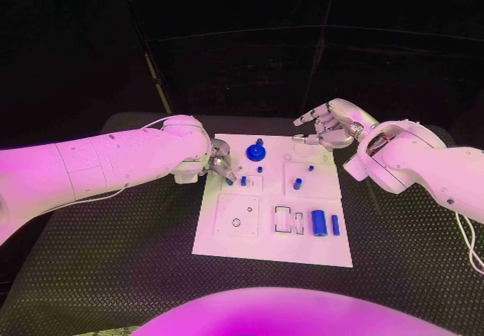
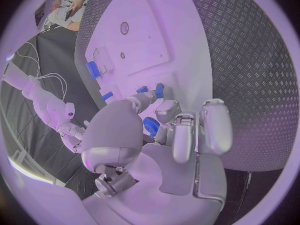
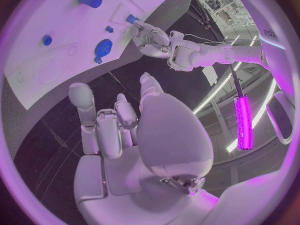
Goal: Assemble the parts on the task board
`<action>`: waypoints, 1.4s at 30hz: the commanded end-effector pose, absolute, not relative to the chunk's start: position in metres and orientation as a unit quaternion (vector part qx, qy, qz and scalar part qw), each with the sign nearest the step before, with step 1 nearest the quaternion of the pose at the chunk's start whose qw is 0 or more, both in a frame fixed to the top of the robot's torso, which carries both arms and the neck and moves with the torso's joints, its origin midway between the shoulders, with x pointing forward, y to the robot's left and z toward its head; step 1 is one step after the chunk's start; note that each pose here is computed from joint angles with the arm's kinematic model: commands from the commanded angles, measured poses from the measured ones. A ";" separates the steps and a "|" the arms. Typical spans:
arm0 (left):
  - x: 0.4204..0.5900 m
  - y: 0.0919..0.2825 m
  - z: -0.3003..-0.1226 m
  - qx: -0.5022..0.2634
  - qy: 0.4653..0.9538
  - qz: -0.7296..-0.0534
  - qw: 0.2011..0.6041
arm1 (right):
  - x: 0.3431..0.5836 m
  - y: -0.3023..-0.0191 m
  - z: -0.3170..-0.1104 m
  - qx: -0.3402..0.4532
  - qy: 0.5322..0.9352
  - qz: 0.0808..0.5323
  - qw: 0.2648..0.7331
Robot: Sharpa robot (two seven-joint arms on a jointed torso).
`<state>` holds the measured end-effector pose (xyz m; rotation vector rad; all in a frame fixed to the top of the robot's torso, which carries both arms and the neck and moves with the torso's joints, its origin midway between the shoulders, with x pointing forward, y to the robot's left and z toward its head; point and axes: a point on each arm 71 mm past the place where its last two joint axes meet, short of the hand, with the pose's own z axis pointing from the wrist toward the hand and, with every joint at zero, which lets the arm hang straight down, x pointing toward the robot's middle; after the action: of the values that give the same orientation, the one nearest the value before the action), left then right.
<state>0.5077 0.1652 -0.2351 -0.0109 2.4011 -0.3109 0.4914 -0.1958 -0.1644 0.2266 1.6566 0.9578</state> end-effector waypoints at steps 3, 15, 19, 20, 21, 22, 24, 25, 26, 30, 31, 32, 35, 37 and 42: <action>0.501 0.161 -0.244 0.005 0.939 -0.121 0.321 | 0.491 -0.194 -0.163 0.094 0.706 0.412 0.569; 0.505 0.162 -0.245 0.001 0.939 -0.117 0.323 | 0.491 -0.195 -0.163 0.094 0.706 0.411 0.569; 0.507 0.164 -0.245 -0.003 0.938 -0.115 0.326 | 0.491 -0.195 -0.163 0.094 0.706 0.411 0.569; 0.507 0.164 -0.245 -0.005 0.938 -0.115 0.327 | 0.491 -0.195 -0.163 0.094 0.706 0.411 0.569; 0.508 0.165 -0.245 -0.007 0.938 -0.115 0.328 | 0.491 -0.195 -0.163 0.094 0.706 0.411 0.569; 0.508 0.165 -0.245 -0.008 0.937 -0.115 0.329 | 0.491 -0.195 -0.163 0.094 0.706 0.411 0.569; 0.509 0.165 -0.244 -0.013 0.936 -0.117 0.333 | 0.491 -0.195 -0.163 0.094 0.705 0.411 0.569; 0.510 0.166 -0.244 -0.016 0.934 -0.118 0.336 | 0.491 -0.195 -0.163 0.094 0.705 0.411 0.570; 0.510 0.166 -0.244 -0.020 0.933 -0.120 0.339 | 0.491 -0.195 -0.163 0.094 0.705 0.411 0.569; 0.511 0.168 -0.243 -0.030 0.929 -0.124 0.347 | 0.491 -0.195 -0.163 0.094 0.705 0.411 0.570; 0.511 0.168 -0.243 -0.031 0.929 -0.125 0.348 | 0.491 -0.195 -0.163 0.094 0.705 0.411 0.570; 0.511 0.169 -0.242 -0.033 0.928 -0.126 0.349 | 0.491 -0.195 -0.163 0.094 0.705 0.411 0.570; 0.511 0.170 -0.242 -0.037 0.927 -0.128 0.352 | 0.491 -0.195 -0.163 0.094 0.706 0.411 0.569; 0.511 0.171 -0.241 -0.040 0.926 -0.129 0.354 | 0.491 -0.195 -0.163 0.094 0.706 0.411 0.569; 0.510 0.174 -0.239 -0.054 0.920 -0.138 0.364 | 0.491 -0.195 -0.164 0.094 0.706 0.411 0.569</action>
<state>0.5090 0.1736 -0.2414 -0.0957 2.3995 -0.3277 0.4915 -0.1965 -0.1645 0.2269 1.6581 0.9561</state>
